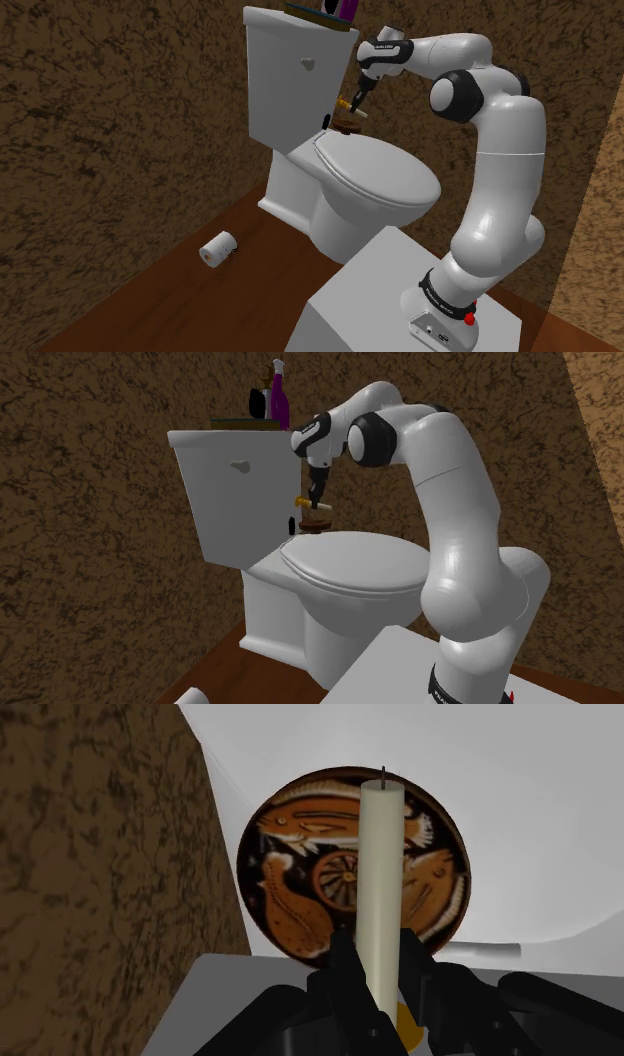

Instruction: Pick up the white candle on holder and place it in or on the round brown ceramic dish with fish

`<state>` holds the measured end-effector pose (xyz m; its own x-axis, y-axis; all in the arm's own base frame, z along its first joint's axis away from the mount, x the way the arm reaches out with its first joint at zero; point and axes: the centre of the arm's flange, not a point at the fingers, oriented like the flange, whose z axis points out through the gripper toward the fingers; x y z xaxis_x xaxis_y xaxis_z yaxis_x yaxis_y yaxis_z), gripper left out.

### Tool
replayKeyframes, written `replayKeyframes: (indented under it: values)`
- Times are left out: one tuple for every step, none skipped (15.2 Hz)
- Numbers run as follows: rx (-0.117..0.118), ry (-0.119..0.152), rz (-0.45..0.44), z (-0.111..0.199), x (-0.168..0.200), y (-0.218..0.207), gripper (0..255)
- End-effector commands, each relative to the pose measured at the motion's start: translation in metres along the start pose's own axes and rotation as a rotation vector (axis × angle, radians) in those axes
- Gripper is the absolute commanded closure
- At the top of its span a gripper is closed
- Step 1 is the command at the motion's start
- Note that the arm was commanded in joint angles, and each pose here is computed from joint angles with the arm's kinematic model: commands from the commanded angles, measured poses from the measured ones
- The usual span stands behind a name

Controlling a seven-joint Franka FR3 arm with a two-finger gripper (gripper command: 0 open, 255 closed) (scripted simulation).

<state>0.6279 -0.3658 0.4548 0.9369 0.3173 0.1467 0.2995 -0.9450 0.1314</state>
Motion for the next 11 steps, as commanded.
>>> replayKeyframes:
  values:
    - [0.0, 0.001, -0.001, 0.009, -0.001, 0.002, 255]
    - [0.0, 0.001, -0.001, 0.014, -0.001, 0.001, 255]
    - [0.0, 0.001, -0.001, 0.019, -0.002, 0.0, 255]
    - [0.0, 0.001, -0.001, 0.025, -0.003, 0.0, 255]
    - [0.0, 0.001, -0.001, 0.03, -0.004, -0.001, 255]
    - [0.0, 0.001, -0.001, 0.035, -0.004, -0.002, 255]
    - [0.0, 0.001, -0.001, 0.04, -0.005, -0.002, 255]
    - [0.0, 0.001, -0.001, 0.045, -0.006, -0.003, 255]
    - [0.0, 0.001, -0.001, 0.051, -0.007, -0.004, 255]
    - [0.0, 0.001, -0.001, 0.056, -0.008, -0.004, 255]
    - [0.0, 0.001, -0.001, 0.061, -0.008, -0.005, 255]
